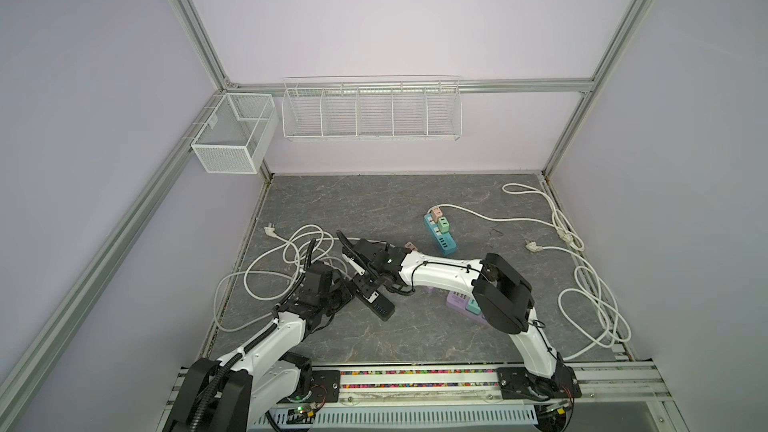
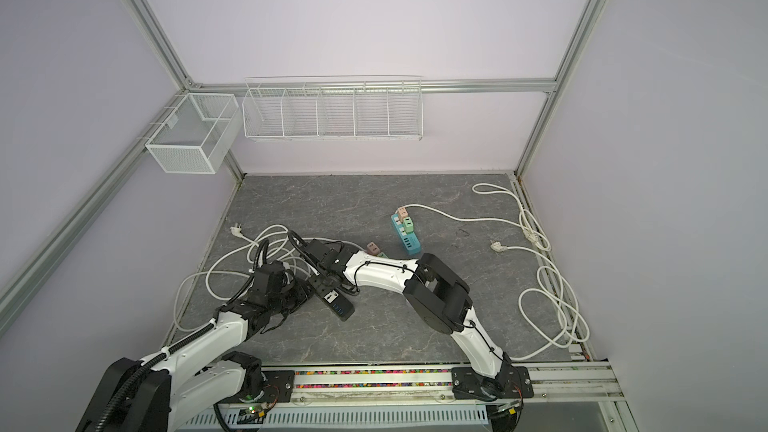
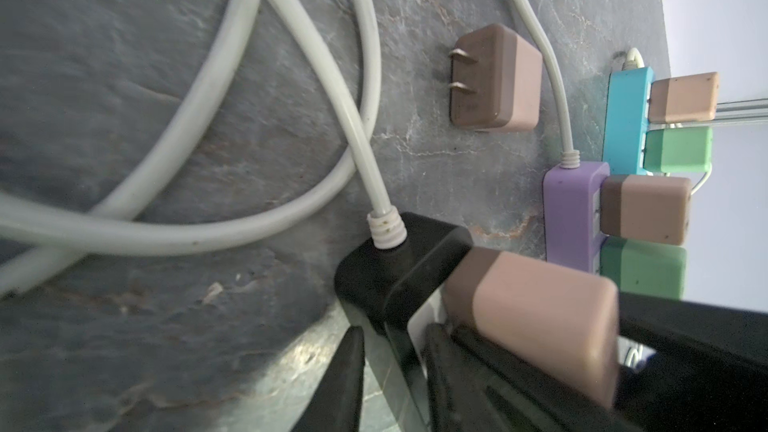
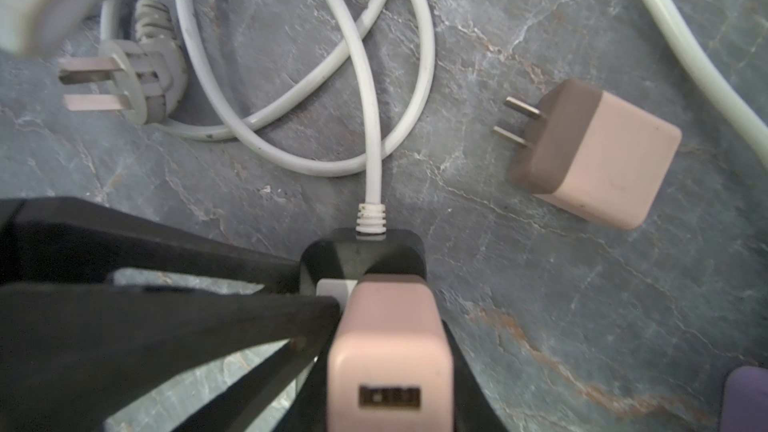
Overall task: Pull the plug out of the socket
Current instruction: 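Close the right gripper on the pink adapter while the left gripper holds the black strip, then pull the pink adapter up out of the black strip with the right gripper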
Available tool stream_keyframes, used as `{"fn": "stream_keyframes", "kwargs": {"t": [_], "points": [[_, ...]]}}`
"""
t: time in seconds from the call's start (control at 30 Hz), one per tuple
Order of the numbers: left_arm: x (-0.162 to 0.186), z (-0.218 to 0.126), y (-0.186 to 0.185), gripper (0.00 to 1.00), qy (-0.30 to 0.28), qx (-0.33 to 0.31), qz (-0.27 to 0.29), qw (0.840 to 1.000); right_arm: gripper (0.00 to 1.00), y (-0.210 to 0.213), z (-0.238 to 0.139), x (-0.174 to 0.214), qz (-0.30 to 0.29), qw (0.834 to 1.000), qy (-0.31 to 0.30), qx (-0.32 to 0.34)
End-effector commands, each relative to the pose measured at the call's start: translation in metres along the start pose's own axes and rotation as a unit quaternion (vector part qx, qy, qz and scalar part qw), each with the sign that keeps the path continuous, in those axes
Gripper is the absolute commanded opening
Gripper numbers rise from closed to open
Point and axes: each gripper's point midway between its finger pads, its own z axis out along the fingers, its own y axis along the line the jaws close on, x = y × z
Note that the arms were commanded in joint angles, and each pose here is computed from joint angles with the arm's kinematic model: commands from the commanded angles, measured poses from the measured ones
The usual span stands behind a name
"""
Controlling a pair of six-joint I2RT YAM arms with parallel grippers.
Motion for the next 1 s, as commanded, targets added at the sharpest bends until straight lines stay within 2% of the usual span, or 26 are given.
{"fn": "stream_keyframes", "kwargs": {"t": [0.0, 0.13, 0.43, 0.67, 0.87, 0.97], "points": [[0.018, 0.001, 0.037, 0.27, 0.021, -0.067, -0.018, 0.997, 0.1, 0.012, -0.032, -0.032, -0.002, 0.998, -0.059, -0.018], [0.018, 0.001, 0.038, 0.27, 0.022, -0.068, -0.02, 0.997, 0.09, 0.031, -0.029, -0.029, -0.022, 0.998, -0.056, -0.023], [0.018, 0.002, 0.039, 0.27, 0.022, -0.071, -0.02, 0.997, 0.09, 0.0, -0.043, -0.04, -0.013, 0.997, -0.072, 0.022], [0.017, 0.002, 0.039, 0.27, 0.019, -0.072, -0.022, 0.997, 0.09, 0.03, -0.04, -0.037, -0.022, 0.997, -0.073, -0.019], [0.015, 0.0, 0.035, 0.27, 0.017, -0.067, -0.021, 0.997, 0.08, 0.002, -0.062, -0.045, 0.012, 0.996, -0.088, -0.003], [0.014, 0.0, 0.033, 0.26, 0.018, -0.065, -0.02, 0.998, 0.08, -0.005, -0.079, -0.047, 0.032, 0.994, -0.105, -0.016]]}}
